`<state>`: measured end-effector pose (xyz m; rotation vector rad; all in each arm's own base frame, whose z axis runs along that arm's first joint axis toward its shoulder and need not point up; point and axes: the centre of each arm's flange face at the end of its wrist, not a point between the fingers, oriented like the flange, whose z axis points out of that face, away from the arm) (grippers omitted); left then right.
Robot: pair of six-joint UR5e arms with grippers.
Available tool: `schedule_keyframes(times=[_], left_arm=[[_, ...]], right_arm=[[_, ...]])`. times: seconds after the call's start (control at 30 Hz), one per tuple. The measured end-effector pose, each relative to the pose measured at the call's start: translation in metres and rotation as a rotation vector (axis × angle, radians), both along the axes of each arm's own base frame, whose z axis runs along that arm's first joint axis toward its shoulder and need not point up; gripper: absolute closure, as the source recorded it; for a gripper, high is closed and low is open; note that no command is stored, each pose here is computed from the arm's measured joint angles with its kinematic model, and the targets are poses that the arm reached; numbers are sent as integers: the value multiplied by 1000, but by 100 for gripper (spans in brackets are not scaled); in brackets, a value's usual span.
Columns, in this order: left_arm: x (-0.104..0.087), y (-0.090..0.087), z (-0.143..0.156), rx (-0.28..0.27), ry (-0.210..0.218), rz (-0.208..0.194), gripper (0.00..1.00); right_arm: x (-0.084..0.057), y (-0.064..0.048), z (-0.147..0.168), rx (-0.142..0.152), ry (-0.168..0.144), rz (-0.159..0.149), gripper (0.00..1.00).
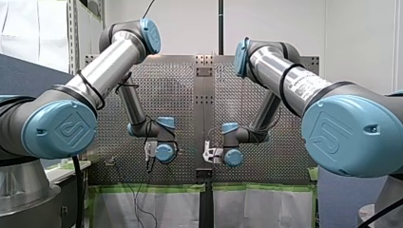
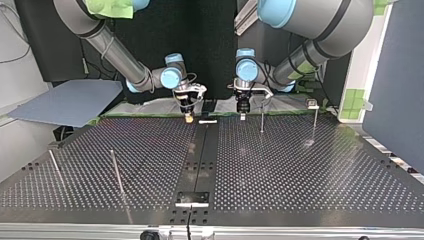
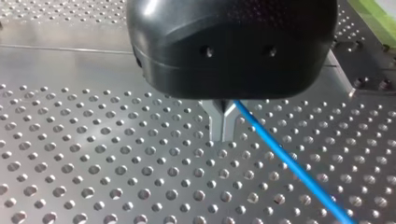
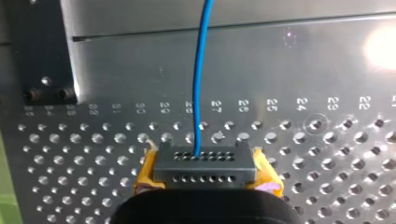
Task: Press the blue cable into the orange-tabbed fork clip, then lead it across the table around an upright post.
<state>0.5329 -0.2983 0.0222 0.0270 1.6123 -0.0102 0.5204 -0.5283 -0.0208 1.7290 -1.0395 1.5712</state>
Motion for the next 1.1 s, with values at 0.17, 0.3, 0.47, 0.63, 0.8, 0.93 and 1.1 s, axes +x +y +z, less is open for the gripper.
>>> schedule_keyframes(times=[0.17,0.3,0.47,0.63,0.8,0.93,1.1], left_arm=[[-1,-6,20,0,-11,-11,100],[-4,-13,38,-5,-13,-24,100],[-12,-25,65,-25,-17,-46,100],[-18,-34,94,-38,-32,-61,100],[-22,-41,124,-52,-66,-73,100],[-24,-42,148,-66,-100,-75,100],[-29,-48,159,-88,-116,-75,100]], right_arm=[[0,-4,26,-14,7,-1,100],[2,-5,56,-20,10,2,100],[5,-2,87,-21,11,8,100],[5,2,117,-19,14,12,100],[-1,7,144,-17,17,6,100],[-9,9,163,-25,10,-5,100],[-12,13,194,-46,-6,-11,100]])
